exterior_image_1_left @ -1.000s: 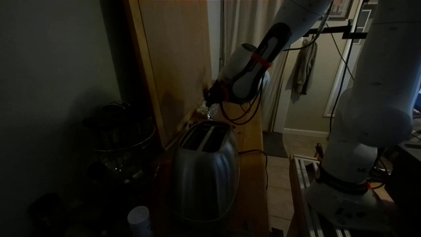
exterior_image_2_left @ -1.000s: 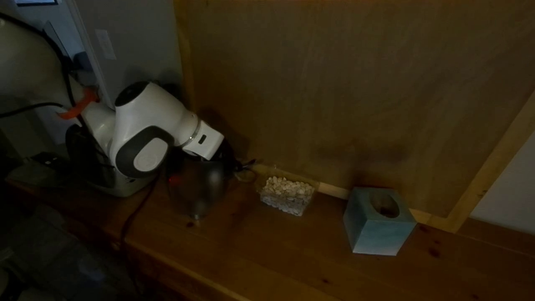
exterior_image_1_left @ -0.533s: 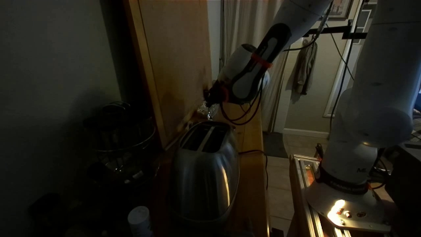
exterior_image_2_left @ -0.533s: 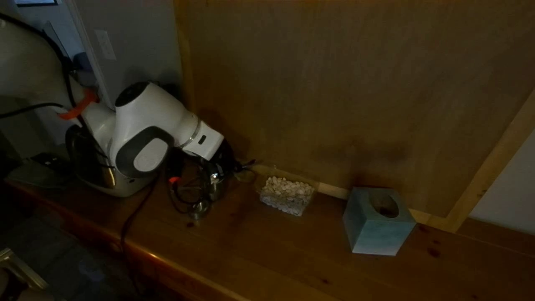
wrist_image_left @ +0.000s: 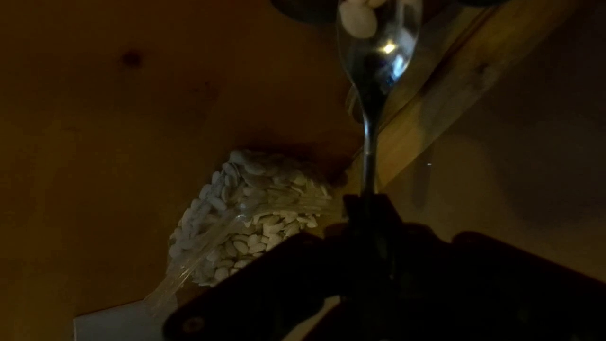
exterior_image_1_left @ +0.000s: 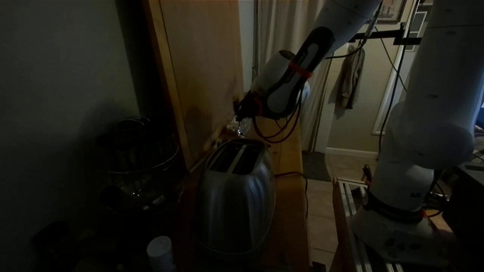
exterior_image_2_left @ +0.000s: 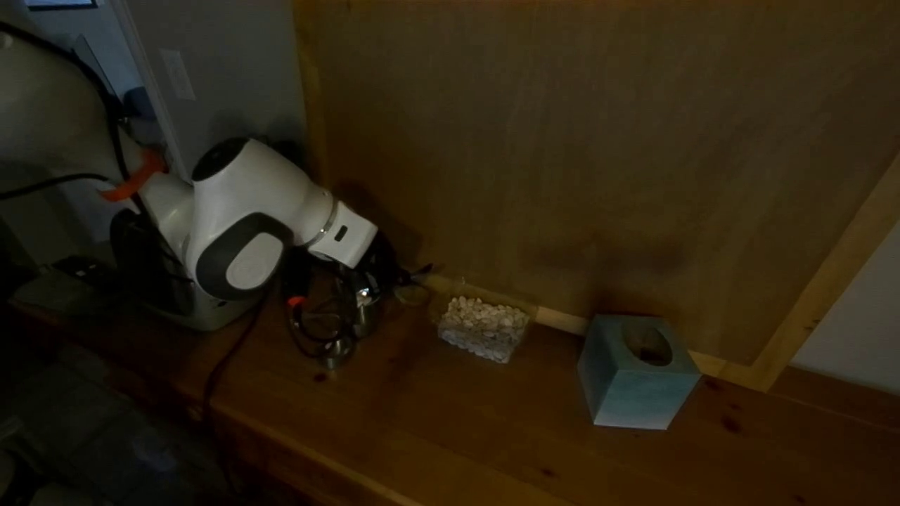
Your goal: Use the silver spoon to place contents from the clear container on the right into the medium measuring cup.
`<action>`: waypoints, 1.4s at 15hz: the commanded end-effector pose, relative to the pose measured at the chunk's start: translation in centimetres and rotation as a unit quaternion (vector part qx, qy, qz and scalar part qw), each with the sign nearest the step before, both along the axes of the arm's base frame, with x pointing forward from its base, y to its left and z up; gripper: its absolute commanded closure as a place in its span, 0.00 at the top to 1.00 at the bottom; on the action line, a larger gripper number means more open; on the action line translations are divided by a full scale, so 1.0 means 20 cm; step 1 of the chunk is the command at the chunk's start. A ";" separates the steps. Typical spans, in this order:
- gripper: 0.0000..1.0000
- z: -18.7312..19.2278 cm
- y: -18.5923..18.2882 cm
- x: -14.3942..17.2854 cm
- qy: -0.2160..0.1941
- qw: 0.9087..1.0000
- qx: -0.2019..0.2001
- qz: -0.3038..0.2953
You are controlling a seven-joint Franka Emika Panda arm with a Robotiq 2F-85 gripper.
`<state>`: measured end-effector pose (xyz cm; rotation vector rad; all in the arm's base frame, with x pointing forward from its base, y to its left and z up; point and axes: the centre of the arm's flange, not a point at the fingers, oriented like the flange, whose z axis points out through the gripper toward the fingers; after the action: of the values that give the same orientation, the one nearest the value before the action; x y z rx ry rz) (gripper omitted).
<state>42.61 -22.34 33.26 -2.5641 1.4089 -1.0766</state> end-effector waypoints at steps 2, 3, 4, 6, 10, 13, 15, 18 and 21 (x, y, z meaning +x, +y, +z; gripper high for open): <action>0.02 -0.01 -0.03 0.01 -0.013 1.000 -0.007 -0.006; 0.02 0.00 -0.02 0.00 -0.003 1.000 0.005 0.008; 0.02 -0.02 -0.02 0.01 -0.003 1.000 0.002 0.006; 0.02 -0.02 -0.02 0.01 0.002 1.000 0.005 0.007; 0.02 -0.01 -0.01 0.00 0.006 1.000 0.009 0.018; 0.02 -0.04 -0.04 0.02 -0.008 1.000 -0.017 -0.011; 0.02 -0.04 -0.07 0.00 0.002 1.000 -0.009 -0.005; 0.02 -0.05 -0.09 -0.01 0.007 1.000 -0.008 -0.009; 0.02 -0.05 -0.08 -0.01 0.016 1.000 0.004 -0.002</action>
<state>42.38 -24.08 32.05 -2.5764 1.4442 -1.0760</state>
